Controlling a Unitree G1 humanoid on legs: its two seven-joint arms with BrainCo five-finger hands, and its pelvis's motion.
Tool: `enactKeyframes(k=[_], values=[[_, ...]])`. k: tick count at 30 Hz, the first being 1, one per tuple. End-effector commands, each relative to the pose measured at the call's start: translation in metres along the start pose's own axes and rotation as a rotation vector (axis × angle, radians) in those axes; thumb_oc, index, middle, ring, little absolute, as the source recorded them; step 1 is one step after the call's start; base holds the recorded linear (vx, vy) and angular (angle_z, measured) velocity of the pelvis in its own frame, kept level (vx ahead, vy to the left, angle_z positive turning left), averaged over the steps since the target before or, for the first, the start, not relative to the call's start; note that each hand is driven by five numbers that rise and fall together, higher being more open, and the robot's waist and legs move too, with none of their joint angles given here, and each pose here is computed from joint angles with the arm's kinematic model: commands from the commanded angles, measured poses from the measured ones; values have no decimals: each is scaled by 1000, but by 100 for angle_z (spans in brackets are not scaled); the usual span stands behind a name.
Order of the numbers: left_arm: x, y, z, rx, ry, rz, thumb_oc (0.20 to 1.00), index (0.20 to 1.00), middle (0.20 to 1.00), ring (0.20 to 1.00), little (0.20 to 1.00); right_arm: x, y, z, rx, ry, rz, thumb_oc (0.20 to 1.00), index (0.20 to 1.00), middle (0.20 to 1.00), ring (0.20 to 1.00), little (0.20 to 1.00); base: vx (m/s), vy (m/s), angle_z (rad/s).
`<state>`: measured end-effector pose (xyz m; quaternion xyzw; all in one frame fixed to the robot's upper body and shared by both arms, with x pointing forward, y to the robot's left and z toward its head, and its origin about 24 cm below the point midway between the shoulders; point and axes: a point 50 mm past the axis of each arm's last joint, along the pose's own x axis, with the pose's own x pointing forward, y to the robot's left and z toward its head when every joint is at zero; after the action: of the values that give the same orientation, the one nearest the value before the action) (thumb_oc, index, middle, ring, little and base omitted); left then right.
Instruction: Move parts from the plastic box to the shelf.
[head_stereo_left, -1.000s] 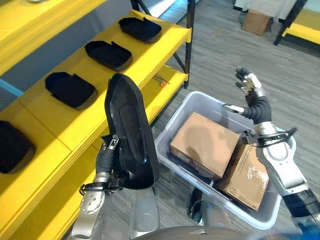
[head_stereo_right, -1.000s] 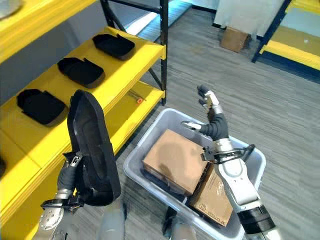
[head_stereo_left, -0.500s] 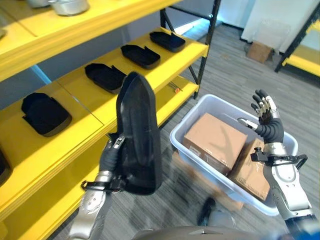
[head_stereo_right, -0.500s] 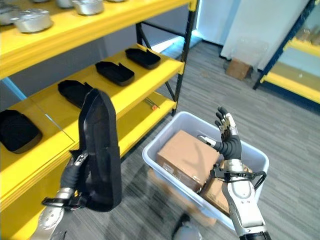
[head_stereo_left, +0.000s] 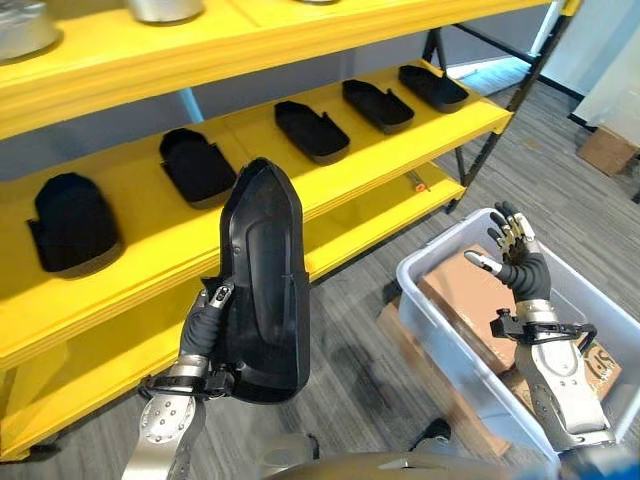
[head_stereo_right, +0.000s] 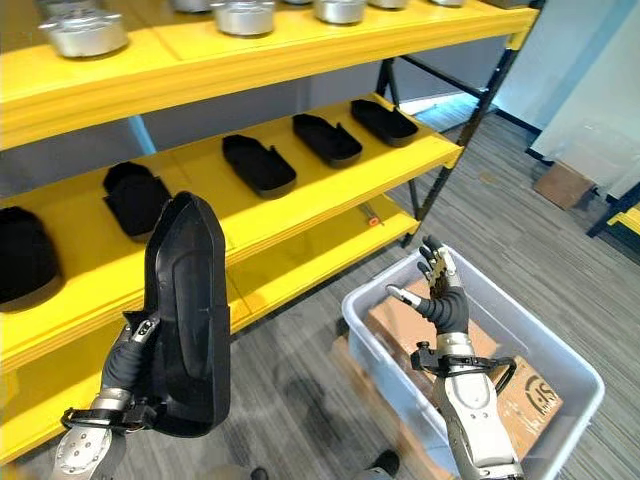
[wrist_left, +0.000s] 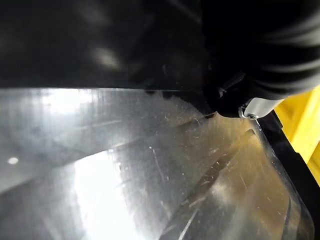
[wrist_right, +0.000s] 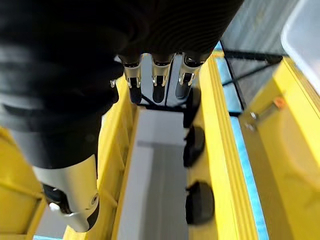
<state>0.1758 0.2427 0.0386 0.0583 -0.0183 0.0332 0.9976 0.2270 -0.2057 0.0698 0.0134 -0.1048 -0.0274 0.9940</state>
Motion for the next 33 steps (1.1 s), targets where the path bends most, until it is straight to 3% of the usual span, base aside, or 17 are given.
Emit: enactKeyframes(k=[1,8,28,33], values=[[11,2,38,41,-214,-23,200,200,200,200,200,15,0,16,26,-81,74,1000,1000,1000,1000,1000,-40,240,14],[8,-5,30,-6,-183,-31,200,200,200,200,200,9,9,15,66,-68,146,1000,1000,1000,1000,1000,-53,41,32],[-2,-11,25,-67,-137,-100,200,200,200,200,200,3,-7,17,42,-70,119,1000,1000,1000,1000,1000,-35,-39,25],[12,-5,40,-115,-217,-11,200,200,200,200,200,13,-10,19,39,-81,42,1000,1000,1000,1000,1000,-201,587,29]])
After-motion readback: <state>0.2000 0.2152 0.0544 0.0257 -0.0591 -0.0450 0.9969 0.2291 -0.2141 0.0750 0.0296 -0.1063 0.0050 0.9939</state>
